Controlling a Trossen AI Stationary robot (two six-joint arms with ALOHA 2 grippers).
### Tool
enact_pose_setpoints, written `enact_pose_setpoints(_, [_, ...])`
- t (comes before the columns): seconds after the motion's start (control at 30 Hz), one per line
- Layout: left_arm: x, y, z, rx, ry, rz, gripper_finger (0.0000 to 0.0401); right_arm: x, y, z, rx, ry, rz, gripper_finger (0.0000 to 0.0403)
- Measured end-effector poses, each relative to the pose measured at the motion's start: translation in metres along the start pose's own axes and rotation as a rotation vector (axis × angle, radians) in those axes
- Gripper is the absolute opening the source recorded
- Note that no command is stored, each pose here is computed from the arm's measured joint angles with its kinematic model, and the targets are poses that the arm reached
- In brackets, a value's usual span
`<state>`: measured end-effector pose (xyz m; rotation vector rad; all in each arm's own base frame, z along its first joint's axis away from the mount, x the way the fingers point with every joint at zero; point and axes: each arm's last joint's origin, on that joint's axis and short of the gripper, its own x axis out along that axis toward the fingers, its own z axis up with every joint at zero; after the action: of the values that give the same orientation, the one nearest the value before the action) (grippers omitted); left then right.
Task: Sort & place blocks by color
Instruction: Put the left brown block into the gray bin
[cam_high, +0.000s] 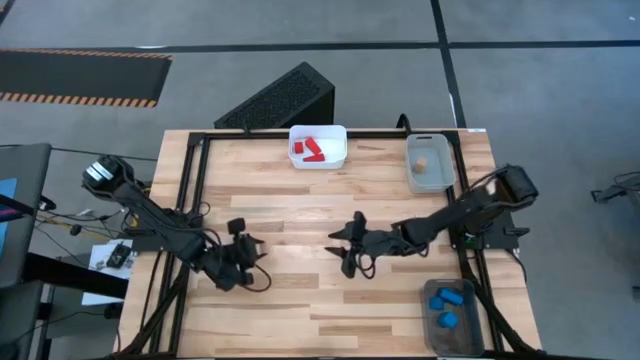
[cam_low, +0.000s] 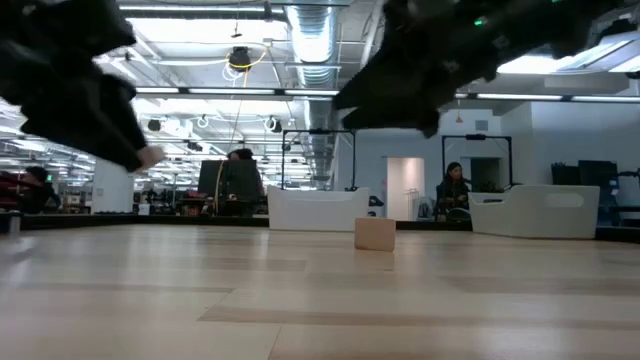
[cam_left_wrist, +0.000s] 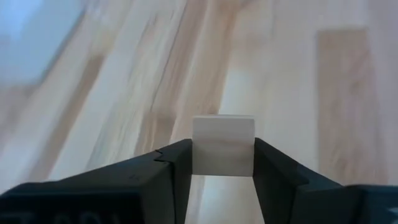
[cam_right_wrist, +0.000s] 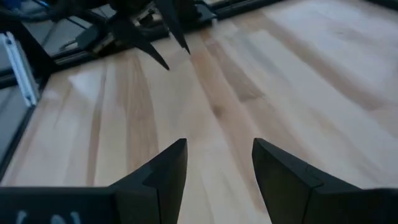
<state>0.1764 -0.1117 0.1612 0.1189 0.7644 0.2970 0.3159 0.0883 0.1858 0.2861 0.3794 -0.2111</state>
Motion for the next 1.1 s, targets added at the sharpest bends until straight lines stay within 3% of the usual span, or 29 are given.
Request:
enact_pose_setpoints(0.17, [0.006,-0.012,0.013,0.109,-0.143,0.009,0.0117,0.028,0.007,-0.002,0.05,-0.032,0.041,0.0204])
enact_pose_setpoints(0.43, [0.025,-0.021,0.023,0.231,-0.27,0.203,0.012,0.062,0.017,0.005,0.116,-0.028,0.075,0.0204])
enact_pose_setpoints(0.6, [0.038,-0.028,0.023,0.286,-0.304,0.294,0.0121,0.066,0.02,0.012,0.124,-0.026,0.124,0.0204])
enact_pose_setpoints(0.77, [0.046,-0.037,0.021,0.331,-0.316,0.311,0.012,0.065,0.021,0.017,0.172,-0.037,0.137,0.0204])
enact_pose_setpoints(1.1, [0.041,-0.049,0.043,0.342,-0.35,0.33,0.0119,0.067,0.021,0.016,0.29,-0.048,0.131,0.0204])
